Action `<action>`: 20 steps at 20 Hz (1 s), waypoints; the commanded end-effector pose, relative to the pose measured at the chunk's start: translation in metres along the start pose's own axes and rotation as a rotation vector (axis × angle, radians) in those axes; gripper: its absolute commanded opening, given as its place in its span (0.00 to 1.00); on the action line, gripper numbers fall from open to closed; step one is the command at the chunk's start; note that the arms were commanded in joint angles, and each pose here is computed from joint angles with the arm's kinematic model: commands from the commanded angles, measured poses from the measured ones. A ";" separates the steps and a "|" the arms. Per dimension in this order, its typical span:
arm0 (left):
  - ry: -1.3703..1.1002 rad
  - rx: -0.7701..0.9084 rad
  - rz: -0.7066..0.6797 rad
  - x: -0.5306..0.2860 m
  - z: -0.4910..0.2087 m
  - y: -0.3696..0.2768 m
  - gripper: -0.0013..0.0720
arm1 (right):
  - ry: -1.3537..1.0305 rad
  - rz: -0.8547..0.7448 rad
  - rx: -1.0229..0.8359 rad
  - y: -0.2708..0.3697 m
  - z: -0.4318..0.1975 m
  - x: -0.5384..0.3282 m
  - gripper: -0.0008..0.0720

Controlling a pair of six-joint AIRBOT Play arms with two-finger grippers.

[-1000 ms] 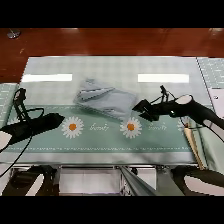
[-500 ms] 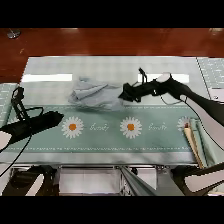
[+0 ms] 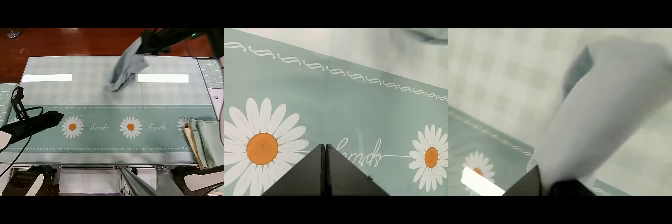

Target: Fold the shirts.

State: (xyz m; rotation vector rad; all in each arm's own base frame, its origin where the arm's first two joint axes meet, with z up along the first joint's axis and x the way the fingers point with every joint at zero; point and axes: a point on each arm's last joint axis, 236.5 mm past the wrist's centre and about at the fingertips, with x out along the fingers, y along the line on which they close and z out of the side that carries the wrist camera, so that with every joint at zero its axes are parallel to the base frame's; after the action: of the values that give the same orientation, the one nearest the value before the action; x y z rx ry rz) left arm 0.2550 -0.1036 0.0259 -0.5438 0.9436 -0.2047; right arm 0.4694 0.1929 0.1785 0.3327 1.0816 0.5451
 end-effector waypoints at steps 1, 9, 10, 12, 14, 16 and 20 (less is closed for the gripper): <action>-0.001 0.001 0.000 0.000 0.000 0.000 0.05 | -0.056 -0.160 0.096 -0.048 0.000 -0.082 0.05; 0.002 0.001 0.000 0.000 -0.001 0.000 0.05 | -0.159 -0.510 0.534 -0.165 -0.092 -0.257 0.05; 0.002 0.001 0.000 0.000 -0.001 0.000 0.05 | -0.176 -0.578 0.592 -0.177 -0.113 -0.275 0.05; 0.002 0.001 0.000 0.000 0.000 0.000 0.05 | -0.182 -0.675 0.668 -0.189 -0.158 -0.298 0.05; 0.002 0.002 0.000 0.000 0.000 0.000 0.05 | -0.173 -0.795 0.777 -0.198 -0.213 -0.316 0.05; 0.002 0.026 0.000 0.000 0.000 0.000 0.05 | -0.133 -0.975 0.927 -0.211 -0.283 -0.337 0.05; 0.005 0.027 0.000 0.000 -0.001 0.000 0.05 | 0.014 -1.093 1.157 -0.215 -0.391 -0.326 0.05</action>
State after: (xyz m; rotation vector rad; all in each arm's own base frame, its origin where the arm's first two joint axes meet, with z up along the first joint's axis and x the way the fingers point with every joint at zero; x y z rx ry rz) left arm 0.2544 -0.1039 0.0256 -0.5252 0.9436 -0.2150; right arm 0.1301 -0.1727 0.1738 0.6096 1.2092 -0.8965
